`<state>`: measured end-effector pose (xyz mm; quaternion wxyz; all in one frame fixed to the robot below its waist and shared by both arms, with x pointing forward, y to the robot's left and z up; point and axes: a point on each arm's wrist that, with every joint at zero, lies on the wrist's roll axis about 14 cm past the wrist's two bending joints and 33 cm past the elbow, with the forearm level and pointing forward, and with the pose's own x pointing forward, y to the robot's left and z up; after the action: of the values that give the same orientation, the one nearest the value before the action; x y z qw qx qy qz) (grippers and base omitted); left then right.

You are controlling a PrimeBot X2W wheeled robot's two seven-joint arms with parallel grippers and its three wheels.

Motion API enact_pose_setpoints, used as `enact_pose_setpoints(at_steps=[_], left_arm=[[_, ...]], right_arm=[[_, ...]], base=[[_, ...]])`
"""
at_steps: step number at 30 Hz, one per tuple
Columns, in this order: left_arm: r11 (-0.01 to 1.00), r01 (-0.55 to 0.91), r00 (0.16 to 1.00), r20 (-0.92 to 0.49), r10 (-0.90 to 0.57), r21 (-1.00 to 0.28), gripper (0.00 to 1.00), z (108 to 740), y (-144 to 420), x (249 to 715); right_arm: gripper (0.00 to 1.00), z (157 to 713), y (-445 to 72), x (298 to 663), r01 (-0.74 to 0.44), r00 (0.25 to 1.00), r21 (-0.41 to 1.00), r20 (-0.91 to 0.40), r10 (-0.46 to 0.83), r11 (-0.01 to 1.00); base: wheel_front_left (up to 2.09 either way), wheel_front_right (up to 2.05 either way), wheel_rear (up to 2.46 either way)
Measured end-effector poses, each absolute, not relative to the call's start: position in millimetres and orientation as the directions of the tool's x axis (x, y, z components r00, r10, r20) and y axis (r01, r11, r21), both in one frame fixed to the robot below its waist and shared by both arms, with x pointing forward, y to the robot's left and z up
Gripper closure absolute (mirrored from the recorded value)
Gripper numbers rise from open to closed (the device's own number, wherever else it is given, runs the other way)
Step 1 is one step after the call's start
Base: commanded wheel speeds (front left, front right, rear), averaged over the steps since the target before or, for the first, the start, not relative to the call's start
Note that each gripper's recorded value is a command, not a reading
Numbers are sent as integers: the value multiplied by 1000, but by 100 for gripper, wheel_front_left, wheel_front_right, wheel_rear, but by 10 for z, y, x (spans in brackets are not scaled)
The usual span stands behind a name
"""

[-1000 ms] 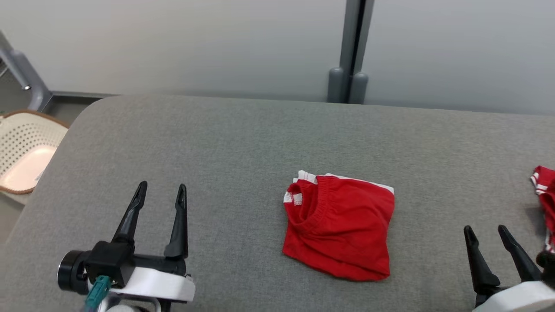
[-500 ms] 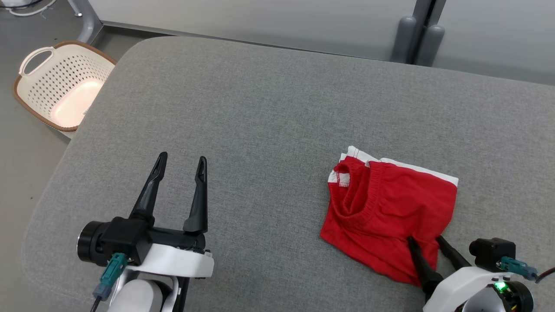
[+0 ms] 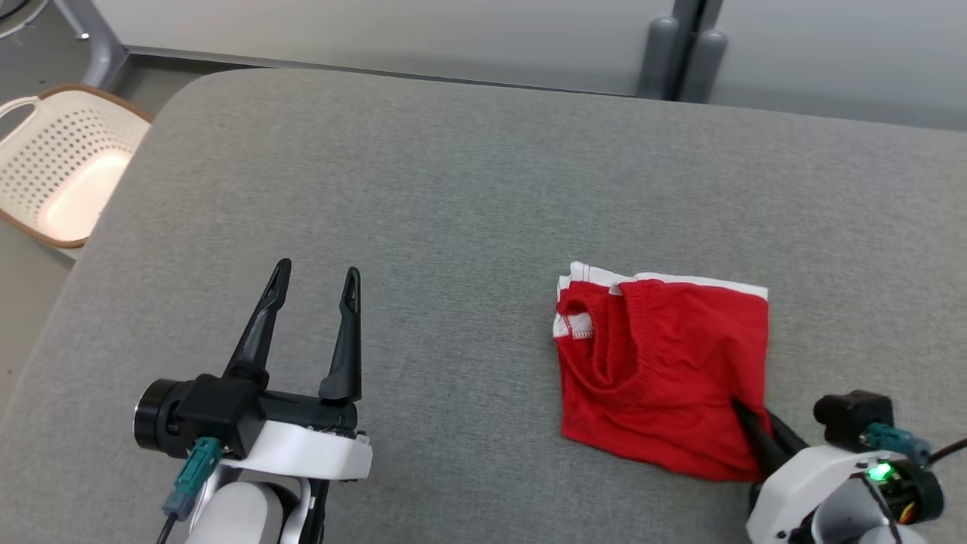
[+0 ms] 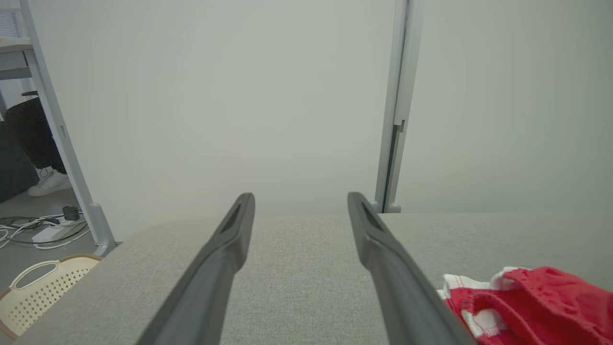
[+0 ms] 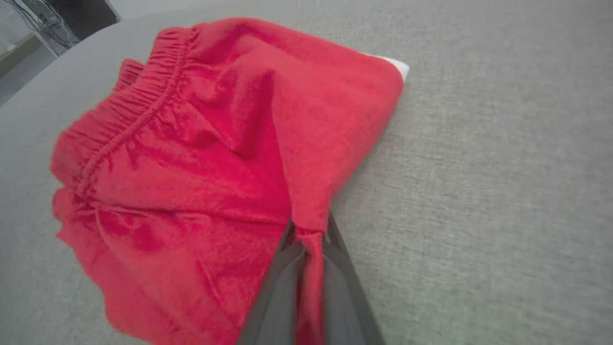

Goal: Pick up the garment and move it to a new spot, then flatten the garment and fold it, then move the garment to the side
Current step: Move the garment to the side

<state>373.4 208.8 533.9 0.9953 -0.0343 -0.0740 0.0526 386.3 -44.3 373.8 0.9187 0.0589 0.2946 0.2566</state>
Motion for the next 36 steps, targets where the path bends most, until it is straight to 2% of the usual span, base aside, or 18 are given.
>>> enact_pose_setpoints(at_steps=[4,9,16,21,22,26,32,36], left_arm=[[995,-50,988,144,62,-85,0,5320,1935,3841],[996,38,987,158,-24,-82,0,5324,1679,4055],[967,235,962,168,-217,-96,0,5260,1049,4406],[926,360,924,179,-337,-113,0,5213,598,4657],[910,396,911,172,-374,-121,0,5146,456,4731],[883,449,890,153,-429,-136,0,4980,250,4865],[853,496,868,121,-481,-164,0,4713,65,5005],[852,498,867,108,-486,-164,0,4593,73,5078]], right_arm=[[100,3824,-737,3939,-407,737,206,-500,454,890],[100,3832,-1239,3856,-336,773,140,-524,358,931],[100,3932,-1827,3754,-209,827,96,-514,229,973],[100,4168,-2231,3972,-202,868,-31,-468,165,979],[100,4271,-2445,4105,-198,884,-103,-449,132,975],[100,4486,-3022,4338,-126,910,-226,-415,22,966],[100,4502,-3902,4371,23,879,-327,-444,-175,945],[100,4241,-4123,4363,69,839,-326,-492,-232,943]], base=[[0,0,0],[0,0,0],[0,0,0],[0,0,0],[0,0,0],[0,0,0],[0,0,0],[0,0,0]])
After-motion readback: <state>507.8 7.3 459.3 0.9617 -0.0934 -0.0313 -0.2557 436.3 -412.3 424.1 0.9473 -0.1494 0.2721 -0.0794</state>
